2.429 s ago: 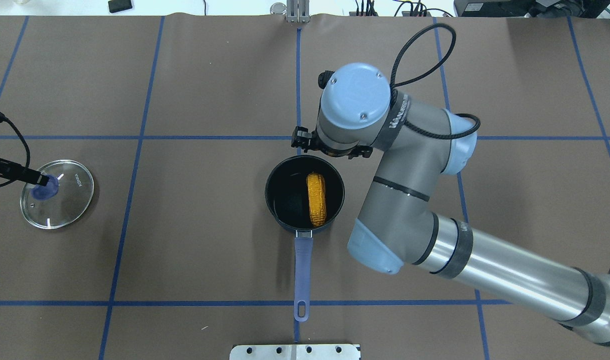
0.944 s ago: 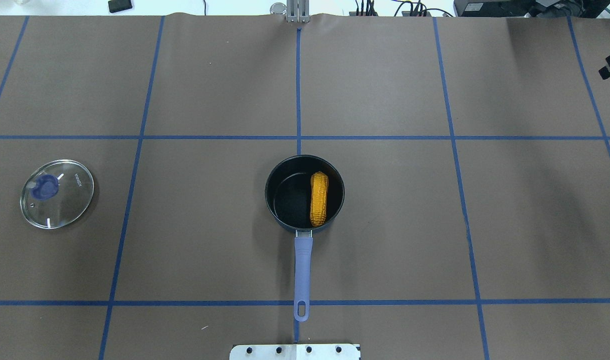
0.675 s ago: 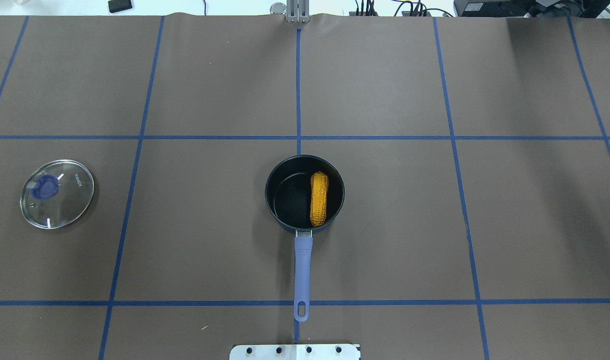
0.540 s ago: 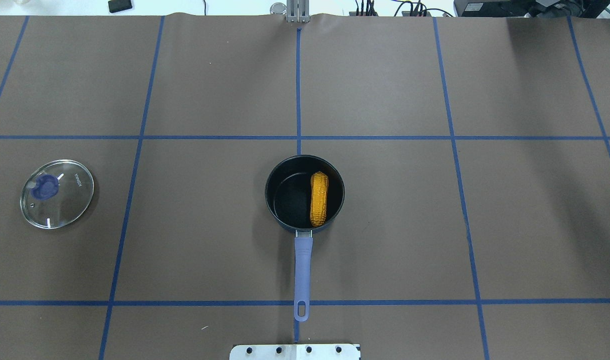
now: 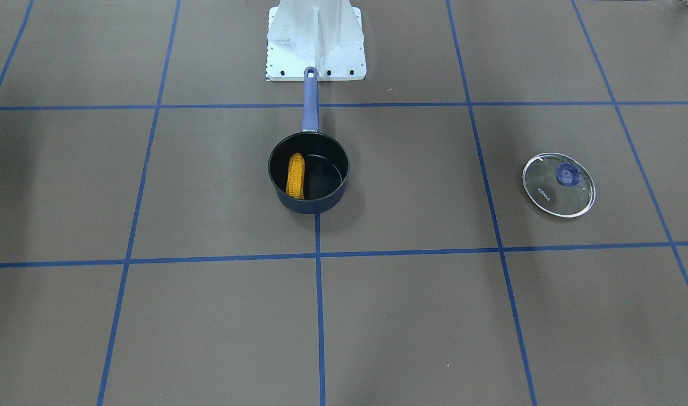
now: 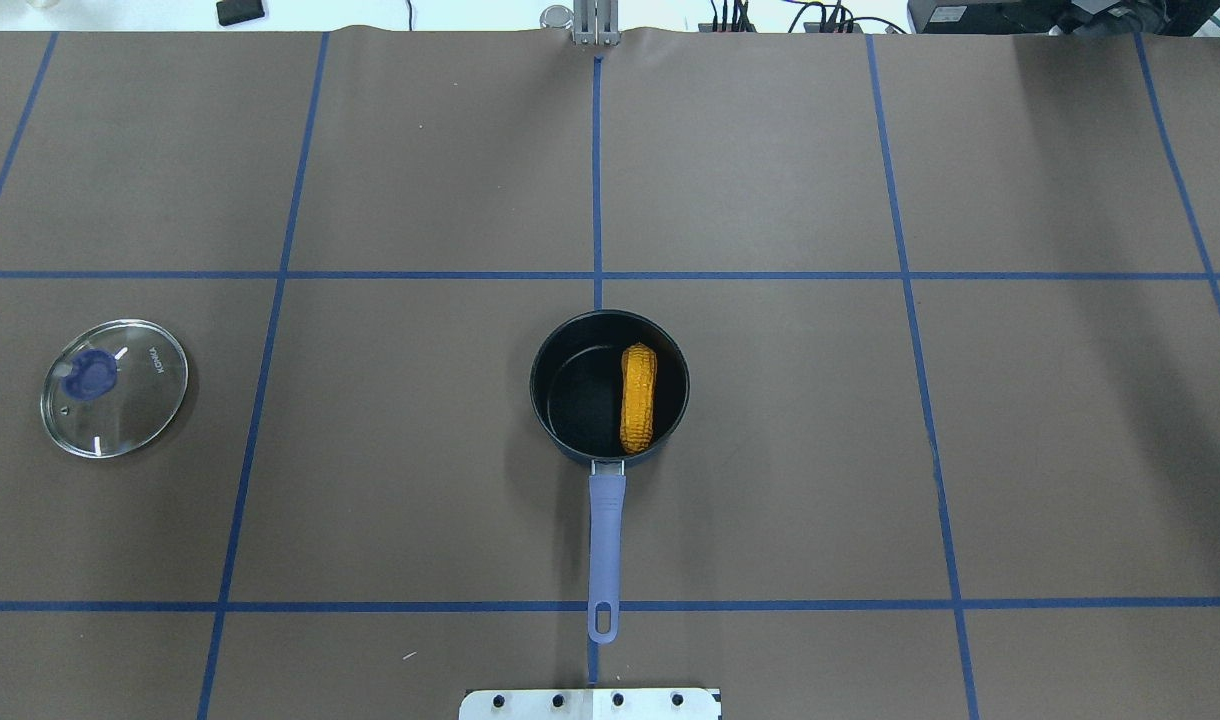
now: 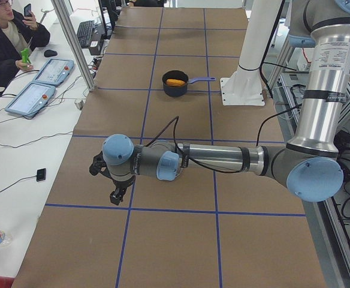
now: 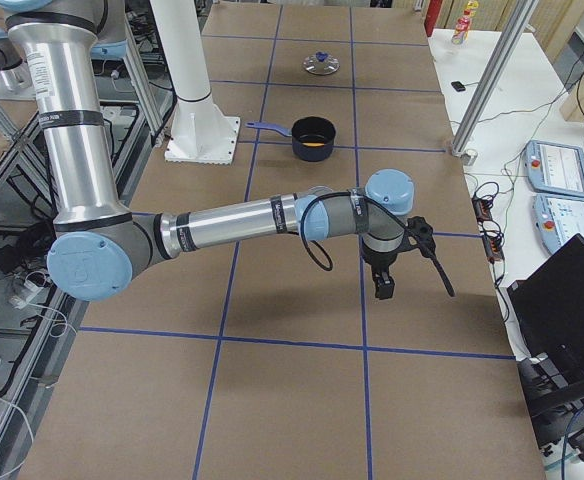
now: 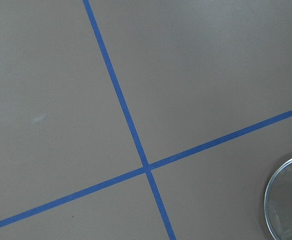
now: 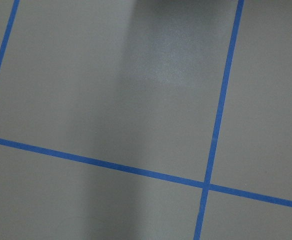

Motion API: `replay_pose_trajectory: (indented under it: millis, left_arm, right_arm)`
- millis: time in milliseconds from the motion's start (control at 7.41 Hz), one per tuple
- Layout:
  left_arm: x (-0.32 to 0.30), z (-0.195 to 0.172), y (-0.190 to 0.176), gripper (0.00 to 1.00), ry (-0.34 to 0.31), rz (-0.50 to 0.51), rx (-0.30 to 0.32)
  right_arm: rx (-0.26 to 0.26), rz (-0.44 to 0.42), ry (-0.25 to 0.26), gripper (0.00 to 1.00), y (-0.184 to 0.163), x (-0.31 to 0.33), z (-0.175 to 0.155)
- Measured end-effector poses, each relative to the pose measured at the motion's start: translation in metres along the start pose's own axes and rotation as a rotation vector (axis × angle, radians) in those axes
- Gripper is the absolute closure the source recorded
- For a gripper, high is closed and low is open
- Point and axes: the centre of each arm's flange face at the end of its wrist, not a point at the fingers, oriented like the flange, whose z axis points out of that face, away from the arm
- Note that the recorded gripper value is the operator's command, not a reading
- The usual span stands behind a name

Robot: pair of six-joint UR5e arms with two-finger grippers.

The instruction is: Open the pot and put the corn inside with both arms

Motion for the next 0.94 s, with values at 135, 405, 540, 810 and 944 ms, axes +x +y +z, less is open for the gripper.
replay_pose_trajectory:
  millis: [135,405,540,810,944]
  left_arm:
    - [-0.0004,-0.0001,-0.0005,0.02,0.000,-0.001,0.001]
    - [-0.0003,-0.0007,-0.0029,0.02,-0.001,0.000,0.001]
    - [0.0004,-0.0015,-0.0052,0.02,-0.002,0.002,0.003]
    - [-0.0007,-0.0006,-0.0076,0.02,-0.002,0.001,0.002]
    - [-0.0026,0.0010,-0.0082,0.02,-0.001,-0.002,-0.001]
  right_arm:
    - [-0.003,0.010,-0.001,0.00,-0.0008,0.0051,0.0019]
    - [-0.007,0.019,-0.003,0.00,-0.0038,0.0088,0.0040]
    - [-0.009,0.021,-0.004,0.00,-0.0041,0.0098,0.0046]
    - [-0.005,0.017,-0.008,0.00,-0.0051,0.0078,0.0029]
    - [-0.006,0.019,-0.008,0.00,-0.0044,0.0084,0.0035]
